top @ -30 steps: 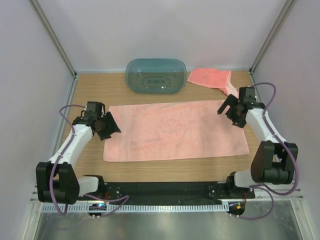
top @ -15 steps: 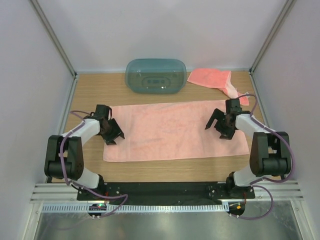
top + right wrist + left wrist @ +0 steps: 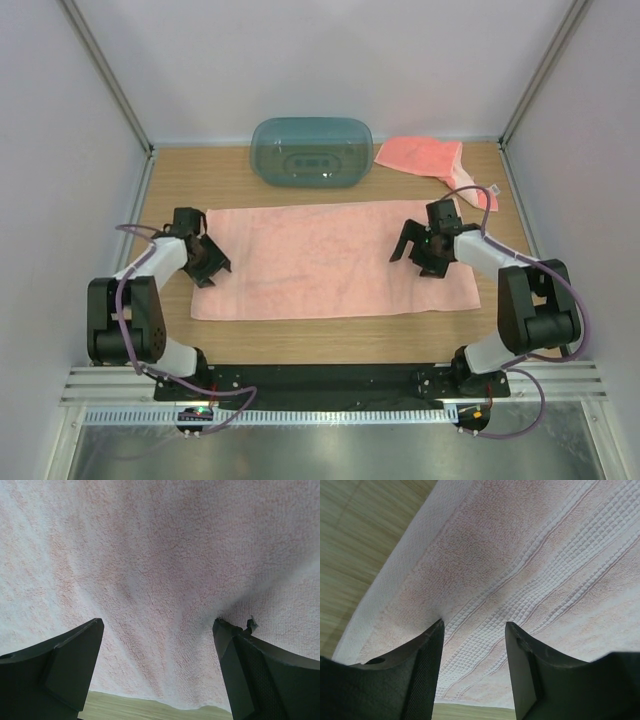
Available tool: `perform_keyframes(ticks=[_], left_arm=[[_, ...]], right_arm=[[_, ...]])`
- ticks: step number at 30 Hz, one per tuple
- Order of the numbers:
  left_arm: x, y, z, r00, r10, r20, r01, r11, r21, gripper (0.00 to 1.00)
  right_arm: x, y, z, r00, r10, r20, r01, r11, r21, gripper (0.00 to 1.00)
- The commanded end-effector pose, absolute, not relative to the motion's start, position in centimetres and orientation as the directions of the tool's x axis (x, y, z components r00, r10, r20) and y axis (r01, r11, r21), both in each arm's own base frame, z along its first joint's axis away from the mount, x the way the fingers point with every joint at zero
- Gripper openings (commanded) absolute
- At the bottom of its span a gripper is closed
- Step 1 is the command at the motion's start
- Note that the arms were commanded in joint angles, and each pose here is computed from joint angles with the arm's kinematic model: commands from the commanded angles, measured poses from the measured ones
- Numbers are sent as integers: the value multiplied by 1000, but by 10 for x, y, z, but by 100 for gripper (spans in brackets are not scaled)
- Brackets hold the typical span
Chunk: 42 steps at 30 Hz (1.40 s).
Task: Roll the towels
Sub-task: Flatten the towel, then fold the towel
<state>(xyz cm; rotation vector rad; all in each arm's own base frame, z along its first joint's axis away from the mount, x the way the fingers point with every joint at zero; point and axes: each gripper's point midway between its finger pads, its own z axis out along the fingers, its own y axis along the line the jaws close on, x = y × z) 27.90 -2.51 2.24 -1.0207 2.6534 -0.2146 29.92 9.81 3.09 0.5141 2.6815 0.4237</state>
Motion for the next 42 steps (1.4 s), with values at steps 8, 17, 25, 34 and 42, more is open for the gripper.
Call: perform_keyframes(ticks=[8,17,25,34,42], left_arm=[[242,-1,106,-543,-726,-422,-680,675,-287,73],[202,-33,63,-471,-859,-200,-755,510,-411,71],[187,0,49,-323,-891,-321,-839,426,-339,65],[177,29,32,-302,-858,-416,-893,408,-192,63],[189,34,35,-283,-844,-456,-881,417,-224,48]], right_arm=[[291,46,100,-767,406,-497,376,912,164,100],[296,32,132,-734,381,-562,382,916,121,100],[292,45,123,-772,361,-523,330,931,156,100],[294,49,123,-781,352,-516,308,936,172,100],[295,50,115,-784,357,-508,312,934,174,100]])
